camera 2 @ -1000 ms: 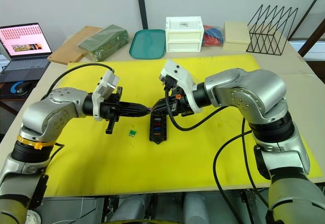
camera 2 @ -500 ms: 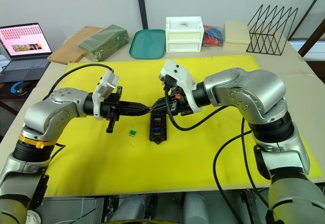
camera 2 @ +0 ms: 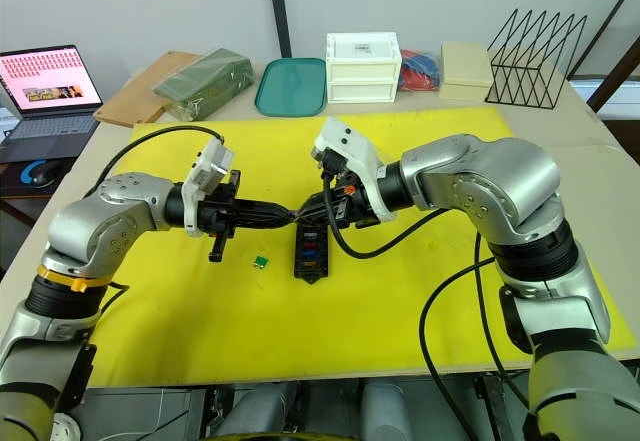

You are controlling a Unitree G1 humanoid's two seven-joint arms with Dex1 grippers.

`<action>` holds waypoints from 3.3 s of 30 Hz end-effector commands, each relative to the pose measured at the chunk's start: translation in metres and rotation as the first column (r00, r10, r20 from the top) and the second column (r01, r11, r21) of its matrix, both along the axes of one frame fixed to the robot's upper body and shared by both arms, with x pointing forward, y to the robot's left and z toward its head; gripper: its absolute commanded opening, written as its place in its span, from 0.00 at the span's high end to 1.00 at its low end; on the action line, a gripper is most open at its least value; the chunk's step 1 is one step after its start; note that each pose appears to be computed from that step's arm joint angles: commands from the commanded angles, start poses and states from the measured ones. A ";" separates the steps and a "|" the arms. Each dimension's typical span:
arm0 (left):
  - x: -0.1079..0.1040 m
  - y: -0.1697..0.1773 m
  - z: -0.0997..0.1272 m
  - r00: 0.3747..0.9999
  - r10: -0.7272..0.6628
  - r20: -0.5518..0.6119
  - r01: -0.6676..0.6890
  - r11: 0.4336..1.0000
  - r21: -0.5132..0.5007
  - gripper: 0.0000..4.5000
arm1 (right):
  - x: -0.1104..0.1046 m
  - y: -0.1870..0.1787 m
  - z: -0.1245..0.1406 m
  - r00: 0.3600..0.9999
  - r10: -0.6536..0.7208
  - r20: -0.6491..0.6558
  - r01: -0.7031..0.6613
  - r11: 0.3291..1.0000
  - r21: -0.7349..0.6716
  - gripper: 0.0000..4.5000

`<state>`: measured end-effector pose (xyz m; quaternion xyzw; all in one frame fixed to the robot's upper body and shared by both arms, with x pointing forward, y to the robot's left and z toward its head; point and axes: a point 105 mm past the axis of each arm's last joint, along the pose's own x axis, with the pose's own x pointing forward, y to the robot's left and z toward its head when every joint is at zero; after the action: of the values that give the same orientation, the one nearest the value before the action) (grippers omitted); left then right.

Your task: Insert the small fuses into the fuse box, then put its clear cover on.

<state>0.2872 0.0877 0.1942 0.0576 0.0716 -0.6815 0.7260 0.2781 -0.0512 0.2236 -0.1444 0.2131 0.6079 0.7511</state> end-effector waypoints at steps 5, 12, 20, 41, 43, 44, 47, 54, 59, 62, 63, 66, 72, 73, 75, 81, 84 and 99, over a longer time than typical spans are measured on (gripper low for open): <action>-0.001 -0.003 0.007 0.999 -0.014 0.042 0.014 1.000 -0.002 1.00 | -0.003 0.005 0.013 0.998 0.032 0.052 -0.034 0.999 0.025 1.00; 0.000 -0.003 0.007 0.999 -0.008 0.042 0.008 1.000 -0.003 1.00 | -0.005 0.007 0.013 0.998 0.043 0.051 -0.044 0.999 0.026 1.00; 0.022 0.023 -0.009 0.986 0.134 0.100 -0.145 0.982 0.118 0.62 | 0.009 0.001 0.007 0.970 0.063 0.234 -0.045 0.995 -0.084 1.00; 0.024 0.022 -0.052 0.974 0.090 0.209 -0.135 0.968 0.212 0.01 | 0.040 0.001 -0.040 0.922 0.214 0.324 -0.126 0.954 -0.273 1.00; 0.024 0.022 -0.053 0.974 0.089 0.209 -0.134 0.968 0.211 0.01 | 0.041 0.001 -0.042 0.923 0.211 0.323 -0.123 0.954 -0.273 1.00; 0.024 0.022 -0.053 0.974 0.089 0.210 -0.134 0.968 0.211 0.01 | 0.042 0.001 -0.043 0.922 0.211 0.323 -0.122 0.954 -0.274 1.00; 0.025 0.023 -0.054 0.971 0.097 0.221 -0.146 0.965 0.217 0.01 | 0.043 0.002 -0.045 0.925 0.208 0.319 -0.120 0.954 -0.274 1.00; 0.025 0.022 -0.055 0.968 0.094 0.234 -0.147 0.963 0.224 0.01 | 0.045 0.000 -0.050 0.931 0.198 0.306 -0.112 0.954 -0.278 1.00; 0.024 0.021 -0.055 0.968 0.093 0.232 -0.146 0.963 0.225 0.01 | 0.043 0.001 -0.053 0.935 0.198 0.294 -0.115 0.954 -0.276 1.00; 0.023 0.020 -0.055 0.968 0.091 0.232 -0.145 0.964 0.224 0.01 | 0.044 0.000 -0.058 0.937 0.196 0.289 -0.110 0.951 -0.288 1.00; 0.023 0.020 -0.055 0.968 0.091 0.233 -0.145 0.964 0.224 0.01 | 0.044 0.000 -0.060 0.939 0.194 0.283 -0.108 0.950 -0.292 1.00; 0.023 0.019 -0.055 0.968 0.091 0.233 -0.144 0.964 0.223 0.01 | 0.046 -0.004 -0.064 0.938 0.199 0.283 -0.103 0.942 -0.321 1.00; 0.023 0.019 -0.055 0.968 0.093 0.233 -0.146 0.964 0.223 0.01 | 0.048 -0.006 -0.061 0.945 0.190 0.265 -0.100 0.943 -0.317 1.00; 0.023 0.018 -0.056 0.968 0.093 0.232 -0.146 0.964 0.222 0.01 | 0.048 -0.006 -0.059 0.945 0.190 0.267 -0.100 0.943 -0.316 1.00; 0.022 0.017 -0.056 0.969 0.094 0.230 -0.146 0.965 0.220 0.01 | 0.048 -0.003 -0.051 0.944 0.191 0.268 -0.106 0.948 -0.301 1.00; 0.023 0.016 -0.058 0.969 0.096 0.228 -0.147 0.965 0.218 0.01 | 0.043 0.005 -0.035 0.940 0.215 0.263 -0.135 0.947 -0.291 1.00; 0.023 0.016 -0.058 0.969 0.098 0.228 -0.149 0.965 0.218 0.01 | 0.039 0.008 -0.031 0.942 0.225 0.248 -0.150 0.945 -0.290 1.00; 0.022 0.018 -0.062 0.968 0.100 0.231 -0.153 0.962 0.225 0.01 | 0.044 0.006 -0.041 0.921 0.265 0.285 -0.135 0.905 -0.404 1.00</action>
<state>0.3110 0.1065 0.1272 0.2062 0.0915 -0.6087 0.7606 0.3221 -0.0498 0.1712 -0.3960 0.2031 0.5973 0.6672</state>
